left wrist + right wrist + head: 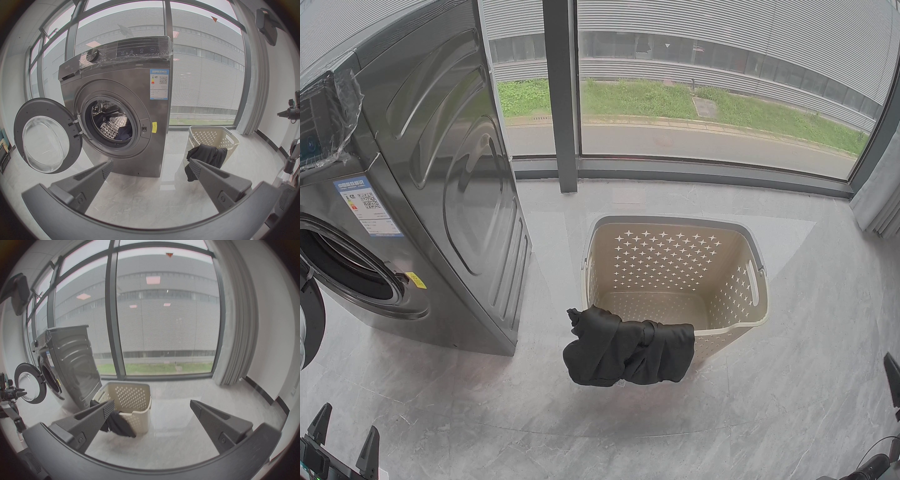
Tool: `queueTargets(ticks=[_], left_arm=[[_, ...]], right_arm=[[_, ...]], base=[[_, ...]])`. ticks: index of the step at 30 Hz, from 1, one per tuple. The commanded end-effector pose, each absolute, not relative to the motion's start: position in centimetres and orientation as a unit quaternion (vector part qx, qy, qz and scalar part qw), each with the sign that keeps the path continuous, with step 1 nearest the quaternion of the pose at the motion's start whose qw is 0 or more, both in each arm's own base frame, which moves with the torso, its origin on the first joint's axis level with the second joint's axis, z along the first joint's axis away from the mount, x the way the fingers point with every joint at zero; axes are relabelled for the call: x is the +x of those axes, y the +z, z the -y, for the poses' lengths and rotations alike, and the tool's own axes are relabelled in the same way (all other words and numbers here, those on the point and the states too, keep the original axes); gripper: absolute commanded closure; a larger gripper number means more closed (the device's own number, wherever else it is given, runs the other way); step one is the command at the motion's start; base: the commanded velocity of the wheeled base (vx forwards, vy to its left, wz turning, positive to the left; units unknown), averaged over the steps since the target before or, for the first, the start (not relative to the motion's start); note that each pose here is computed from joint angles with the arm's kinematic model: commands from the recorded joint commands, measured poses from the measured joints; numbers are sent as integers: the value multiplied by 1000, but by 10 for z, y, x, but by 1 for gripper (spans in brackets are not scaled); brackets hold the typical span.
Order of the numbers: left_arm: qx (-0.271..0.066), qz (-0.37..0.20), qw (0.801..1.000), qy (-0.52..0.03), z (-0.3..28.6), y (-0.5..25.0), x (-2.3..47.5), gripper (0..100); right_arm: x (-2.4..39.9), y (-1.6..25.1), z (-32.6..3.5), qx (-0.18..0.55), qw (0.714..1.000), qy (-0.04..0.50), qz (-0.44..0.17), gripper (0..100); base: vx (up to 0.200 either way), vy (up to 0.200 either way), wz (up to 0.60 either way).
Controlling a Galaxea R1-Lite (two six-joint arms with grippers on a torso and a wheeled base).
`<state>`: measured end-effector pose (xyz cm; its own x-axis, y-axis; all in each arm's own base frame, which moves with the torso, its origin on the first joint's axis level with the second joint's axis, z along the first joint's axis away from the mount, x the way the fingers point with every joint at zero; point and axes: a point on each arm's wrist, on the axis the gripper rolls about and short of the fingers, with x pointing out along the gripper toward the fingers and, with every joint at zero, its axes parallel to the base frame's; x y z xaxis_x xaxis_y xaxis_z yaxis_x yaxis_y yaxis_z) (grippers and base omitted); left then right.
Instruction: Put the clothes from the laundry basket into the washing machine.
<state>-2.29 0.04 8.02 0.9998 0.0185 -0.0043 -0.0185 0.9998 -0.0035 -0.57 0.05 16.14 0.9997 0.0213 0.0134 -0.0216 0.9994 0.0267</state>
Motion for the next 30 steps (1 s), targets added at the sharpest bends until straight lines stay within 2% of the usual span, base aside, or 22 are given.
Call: queueTargets(ticks=[1,2,3,8,12,14,22,25,30], left_arm=[[-5,-6,1000,10,0,75,-22,0],[-5,-6,1000,10,0,75,-22,0],[-4,-6,1000,10,0,75,-22,0],[-1,-6,1000,8,0,75,-22,0],[3,-5,1000,9,0,75,-22,0],[1,-5,1000,9,0,75,-22,0],[-1,-6,1000,9,0,75,-22,0],[-2,-6,1000,9,0,75,-22,0],[-5,-6,1000,9,0,75,-22,0]], right_arm=[[66,152,-3,23,978,55,-201,0],[66,152,-3,23,978,55,-201,0],[86,149,-4,25,971,69,-229,0],[110,144,-20,37,960,124,-250,0],[123,141,-36,56,944,160,-284,0],[131,141,-41,61,939,165,-295,0],[174,127,-60,54,934,164,-313,0],[190,110,-83,55,927,165,-332,0],[194,103,-107,61,929,167,-326,0]], base=[[0,0,0],[0,0,0],[0,0,0],[0,0,0],[-200,0,0],[-200,0,0],[0,0,0],[0,0,0],[0,0,0]])
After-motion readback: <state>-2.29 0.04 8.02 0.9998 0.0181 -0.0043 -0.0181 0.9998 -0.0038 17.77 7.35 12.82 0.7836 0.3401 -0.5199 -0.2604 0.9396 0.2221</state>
